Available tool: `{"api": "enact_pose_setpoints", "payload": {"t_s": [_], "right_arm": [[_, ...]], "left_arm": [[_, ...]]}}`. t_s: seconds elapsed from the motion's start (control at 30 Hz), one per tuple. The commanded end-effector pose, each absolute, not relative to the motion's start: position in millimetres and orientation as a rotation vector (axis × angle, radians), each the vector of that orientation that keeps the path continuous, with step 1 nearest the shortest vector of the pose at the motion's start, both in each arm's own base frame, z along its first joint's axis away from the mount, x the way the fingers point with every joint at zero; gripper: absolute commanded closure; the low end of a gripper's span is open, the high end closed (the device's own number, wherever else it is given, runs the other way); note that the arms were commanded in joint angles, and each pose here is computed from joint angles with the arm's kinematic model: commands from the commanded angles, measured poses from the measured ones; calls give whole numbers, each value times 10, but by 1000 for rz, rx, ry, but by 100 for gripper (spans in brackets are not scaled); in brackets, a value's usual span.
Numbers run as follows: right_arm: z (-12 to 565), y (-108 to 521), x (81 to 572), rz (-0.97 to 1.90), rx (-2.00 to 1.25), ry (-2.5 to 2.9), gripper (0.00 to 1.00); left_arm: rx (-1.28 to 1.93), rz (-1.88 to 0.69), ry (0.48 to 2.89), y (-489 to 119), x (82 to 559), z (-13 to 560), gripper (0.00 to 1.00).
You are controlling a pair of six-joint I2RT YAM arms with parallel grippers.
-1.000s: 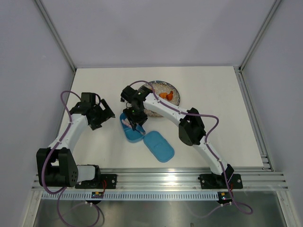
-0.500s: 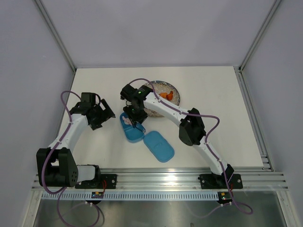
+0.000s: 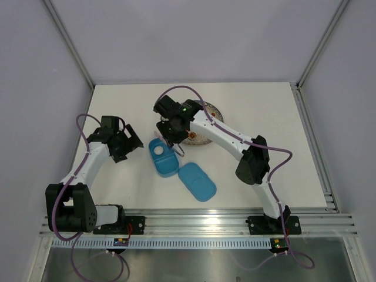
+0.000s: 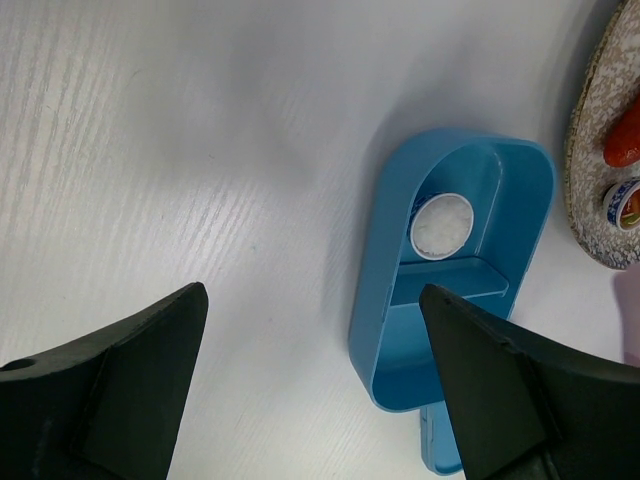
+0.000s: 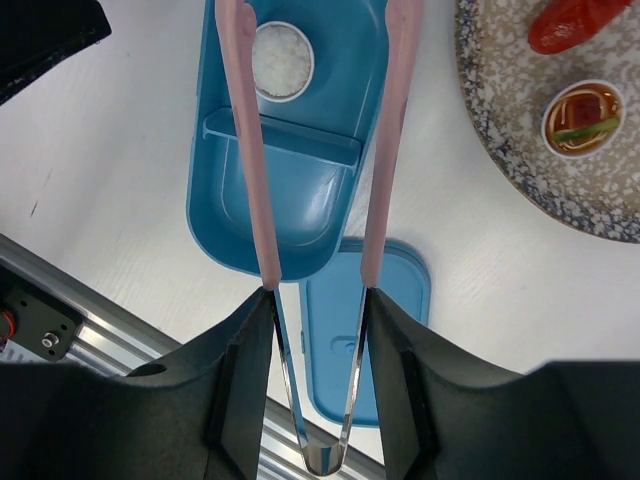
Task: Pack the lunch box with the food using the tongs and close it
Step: Place the fake food in the packing box, then pick up the fake food from the plate.
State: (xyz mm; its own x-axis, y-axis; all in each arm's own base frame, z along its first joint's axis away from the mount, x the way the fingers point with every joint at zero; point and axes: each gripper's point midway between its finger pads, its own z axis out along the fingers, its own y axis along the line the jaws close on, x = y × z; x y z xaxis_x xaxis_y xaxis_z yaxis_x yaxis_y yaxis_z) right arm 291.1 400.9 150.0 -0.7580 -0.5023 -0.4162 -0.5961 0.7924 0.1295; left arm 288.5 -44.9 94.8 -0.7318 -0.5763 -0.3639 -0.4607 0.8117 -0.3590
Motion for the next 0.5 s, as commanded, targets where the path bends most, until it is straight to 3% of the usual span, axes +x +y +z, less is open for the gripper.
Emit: {"api": "enact_pose_setpoints", "payload": {"t_s": [0.0,0.47], "right_arm": [[1809,3858,3030,331,-745,2540,53],[1367,3068,3055,243,-546,2689,52]], "left_arm": [[-755,-385,2480,-471,2971,1040,8],[-746,-393,2491,-483,2996,1002,8]]}}
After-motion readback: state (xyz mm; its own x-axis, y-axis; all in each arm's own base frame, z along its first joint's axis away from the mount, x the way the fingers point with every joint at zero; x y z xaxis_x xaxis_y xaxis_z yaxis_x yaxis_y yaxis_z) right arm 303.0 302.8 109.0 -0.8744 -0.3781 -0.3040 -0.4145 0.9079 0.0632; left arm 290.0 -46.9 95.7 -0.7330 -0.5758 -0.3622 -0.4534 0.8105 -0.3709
